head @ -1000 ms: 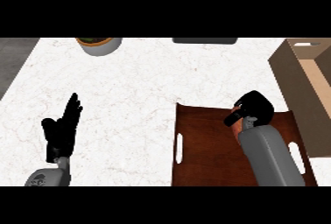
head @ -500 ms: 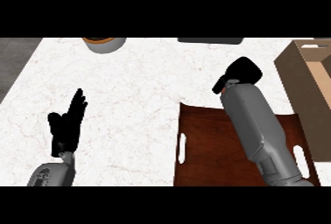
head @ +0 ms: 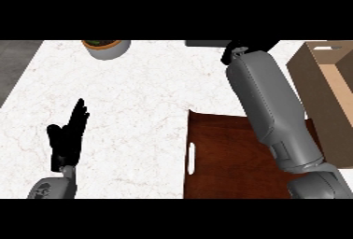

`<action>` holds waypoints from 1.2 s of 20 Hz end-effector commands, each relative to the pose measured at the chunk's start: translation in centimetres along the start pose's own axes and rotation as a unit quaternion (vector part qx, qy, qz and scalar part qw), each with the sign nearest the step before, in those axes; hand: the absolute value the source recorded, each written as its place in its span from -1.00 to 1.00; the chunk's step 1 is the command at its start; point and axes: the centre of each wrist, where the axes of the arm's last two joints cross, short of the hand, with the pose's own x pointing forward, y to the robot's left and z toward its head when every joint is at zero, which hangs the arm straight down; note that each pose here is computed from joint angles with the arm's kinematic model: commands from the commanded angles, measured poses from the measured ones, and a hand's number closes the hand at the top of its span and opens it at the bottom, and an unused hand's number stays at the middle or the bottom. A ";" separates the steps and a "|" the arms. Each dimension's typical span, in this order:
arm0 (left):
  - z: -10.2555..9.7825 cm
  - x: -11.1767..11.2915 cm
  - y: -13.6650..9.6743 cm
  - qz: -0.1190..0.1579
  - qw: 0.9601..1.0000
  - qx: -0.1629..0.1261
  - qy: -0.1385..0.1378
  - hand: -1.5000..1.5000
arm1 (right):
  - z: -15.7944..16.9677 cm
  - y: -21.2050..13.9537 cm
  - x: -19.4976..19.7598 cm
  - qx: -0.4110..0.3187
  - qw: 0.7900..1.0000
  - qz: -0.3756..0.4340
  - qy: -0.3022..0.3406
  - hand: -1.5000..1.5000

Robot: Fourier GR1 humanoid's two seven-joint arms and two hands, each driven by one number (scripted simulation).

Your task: Pick the sweet potato from the tray and place it in the cardboard box

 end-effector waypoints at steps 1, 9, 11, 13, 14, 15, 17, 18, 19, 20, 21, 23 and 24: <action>1.1 -0.3 -0.1 -0.003 1.000 0.008 0.005 0.00 | 0.8 -3.9 1.9 -0.065 0.995 -0.028 0.069 1.00; 0.4 0.6 0.7 0.007 1.000 0.008 -0.002 0.00 | -3.0 -7.2 0.1 -0.108 0.988 0.011 0.109 1.00; 0.2 0.0 2.1 -0.001 1.000 0.011 0.000 0.00 | -4.7 -8.9 -0.9 -0.130 0.985 0.001 0.109 1.00; 0.9 0.0 -0.1 -0.001 1.000 0.017 0.010 0.00 | -5.6 -9.6 -2.2 -0.147 0.983 -0.007 0.109 1.00; 0.7 -1.1 2.4 0.005 1.000 0.022 0.006 0.00 | -6.2 -10.0 -2.5 -0.149 0.982 -0.013 0.114 1.00; 0.0 -0.9 0.9 -0.001 1.000 0.016 0.007 0.00 | -6.6 -8.6 -3.2 -0.159 0.980 -0.016 0.117 1.00; 0.1 -0.4 1.2 -0.009 1.000 0.026 0.005 0.00 | -7.3 -9.1 -5.2 -0.141 0.984 -0.031 0.109 1.00; 0.3 -1.0 1.7 0.004 1.000 0.014 0.004 0.00 | -8.1 -7.6 -6.1 -0.148 0.982 -0.028 0.116 1.00; 0.1 -0.3 -0.2 0.006 1.000 0.016 -0.002 0.00 | -8.4 -6.0 -7.1 -0.146 0.982 -0.035 0.118 1.00; 0.1 0.0 0.3 0.002 1.000 0.019 0.002 0.00 | -10.2 -8.5 -8.4 -0.154 0.980 -0.033 0.123 1.00; -0.1 0.2 1.1 0.004 1.000 0.021 0.008 0.00 | -10.5 -8.4 -9.3 -0.156 0.980 -0.037 0.116 1.00; 0.4 0.6 -0.5 0.007 1.000 0.017 0.004 0.00 | -12.3 -7.2 -11.9 -0.152 0.980 -0.059 0.118 1.00; -1.1 1.5 1.1 0.011 1.000 0.014 0.002 0.00 | -12.9 -8.2 -12.4 -0.142 0.981 -0.059 0.118 1.00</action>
